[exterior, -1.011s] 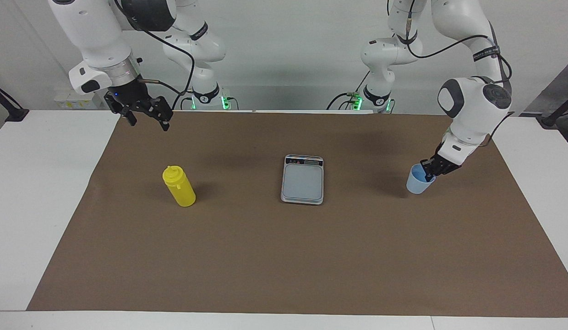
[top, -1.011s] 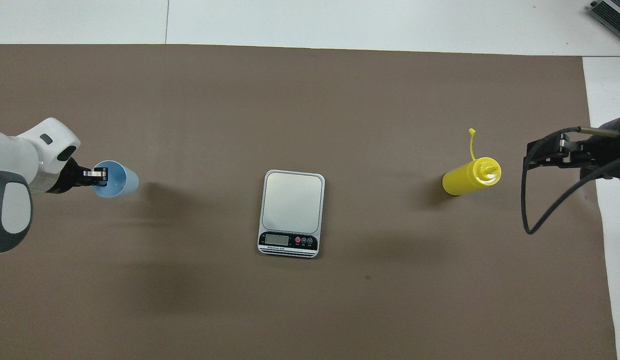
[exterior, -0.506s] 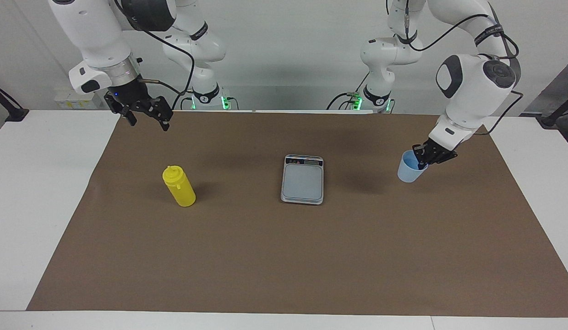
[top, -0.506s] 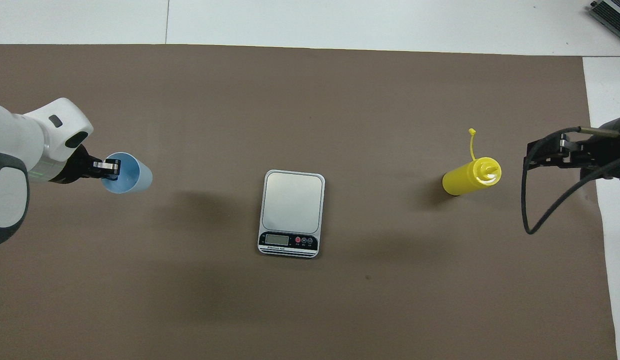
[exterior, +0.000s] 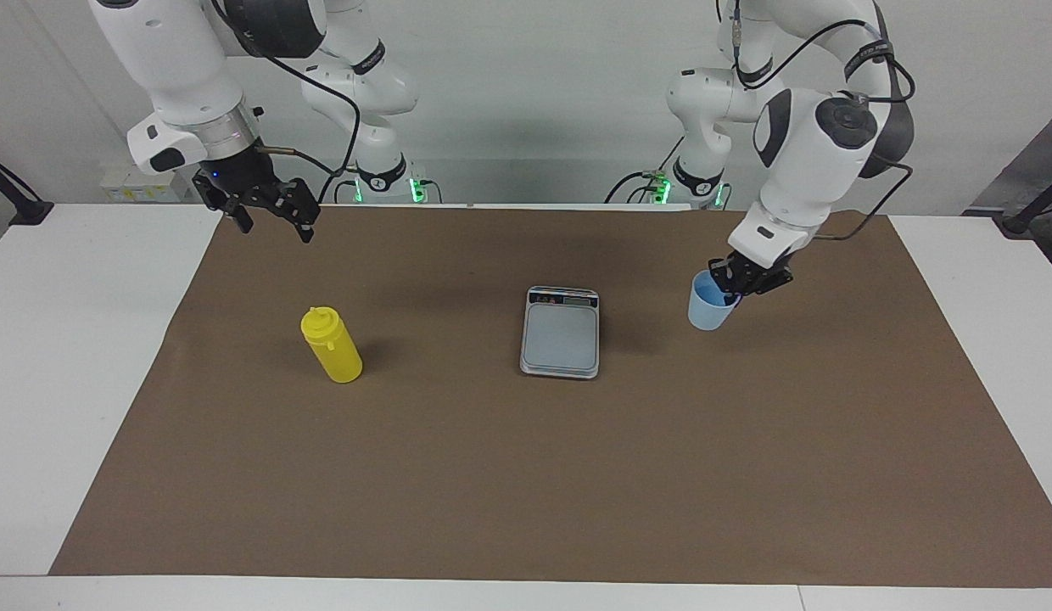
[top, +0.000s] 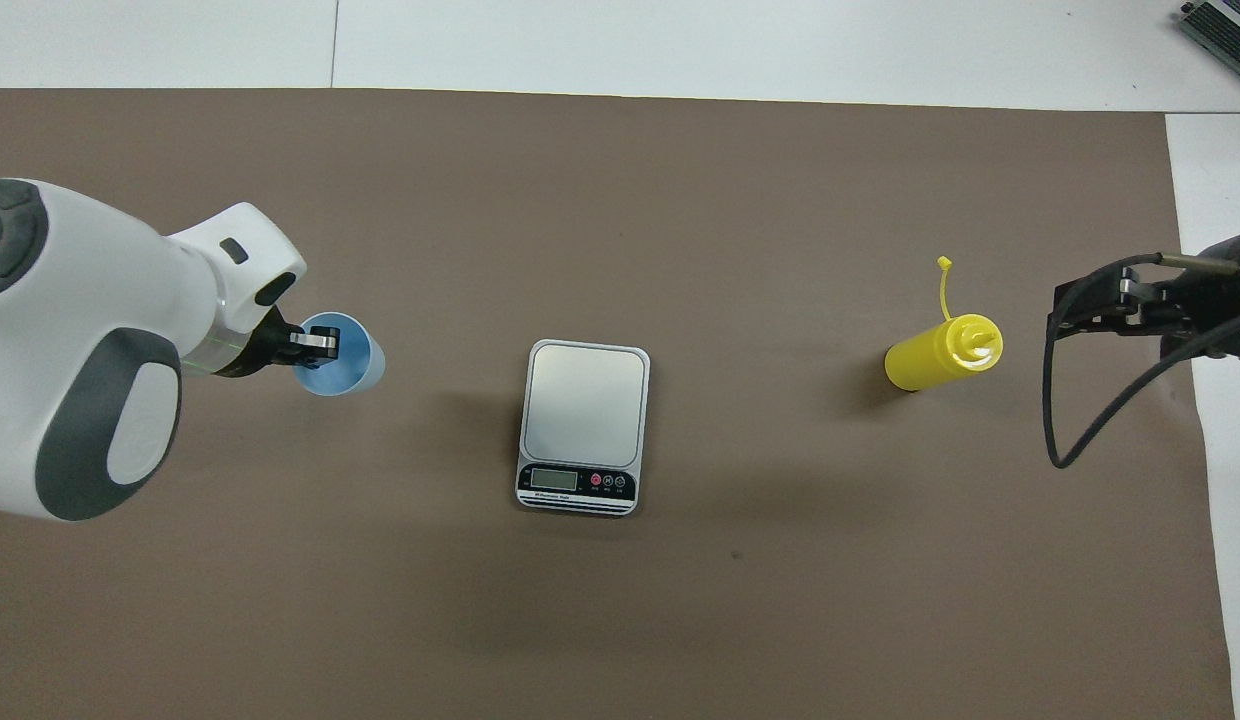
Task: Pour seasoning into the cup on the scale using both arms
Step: 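Carry the blue cup onto the scale while the right gripper opens, then release the cup on the scale while the right gripper grasps the bottle, then lift the yellow bottle with the right gripper over the blue cup, then tilt the yellow bottle upside down over the cup with the right gripper, then turn the bottle upright and carry it back with the right gripper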
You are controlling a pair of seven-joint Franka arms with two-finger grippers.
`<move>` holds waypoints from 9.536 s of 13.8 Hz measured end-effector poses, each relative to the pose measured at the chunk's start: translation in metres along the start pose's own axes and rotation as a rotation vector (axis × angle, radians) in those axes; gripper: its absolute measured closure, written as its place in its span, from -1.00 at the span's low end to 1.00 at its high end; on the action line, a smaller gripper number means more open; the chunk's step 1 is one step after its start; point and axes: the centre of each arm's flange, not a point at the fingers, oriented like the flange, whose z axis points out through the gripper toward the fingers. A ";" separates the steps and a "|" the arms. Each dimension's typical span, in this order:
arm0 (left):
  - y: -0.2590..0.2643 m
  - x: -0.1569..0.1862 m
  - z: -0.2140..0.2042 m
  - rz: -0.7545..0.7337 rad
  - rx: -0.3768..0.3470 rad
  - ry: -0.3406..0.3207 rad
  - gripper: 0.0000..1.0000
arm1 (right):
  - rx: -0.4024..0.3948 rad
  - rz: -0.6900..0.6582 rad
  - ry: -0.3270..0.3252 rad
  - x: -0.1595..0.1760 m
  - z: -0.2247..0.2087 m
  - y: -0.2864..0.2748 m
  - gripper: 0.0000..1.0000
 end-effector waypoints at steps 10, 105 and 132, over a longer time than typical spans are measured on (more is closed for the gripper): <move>0.209 -0.022 0.059 -0.064 0.037 0.060 0.94 | 0.083 0.317 -0.011 0.010 -0.002 0.057 -1.00; -0.104 -0.021 -0.152 0.126 0.010 -0.003 -1.00 | -0.150 0.376 1.010 -0.075 0.248 -0.408 -0.10; -0.104 -0.021 -0.152 0.126 0.010 -0.004 -1.00 | 0.088 1.202 0.062 0.009 0.133 -0.234 -0.10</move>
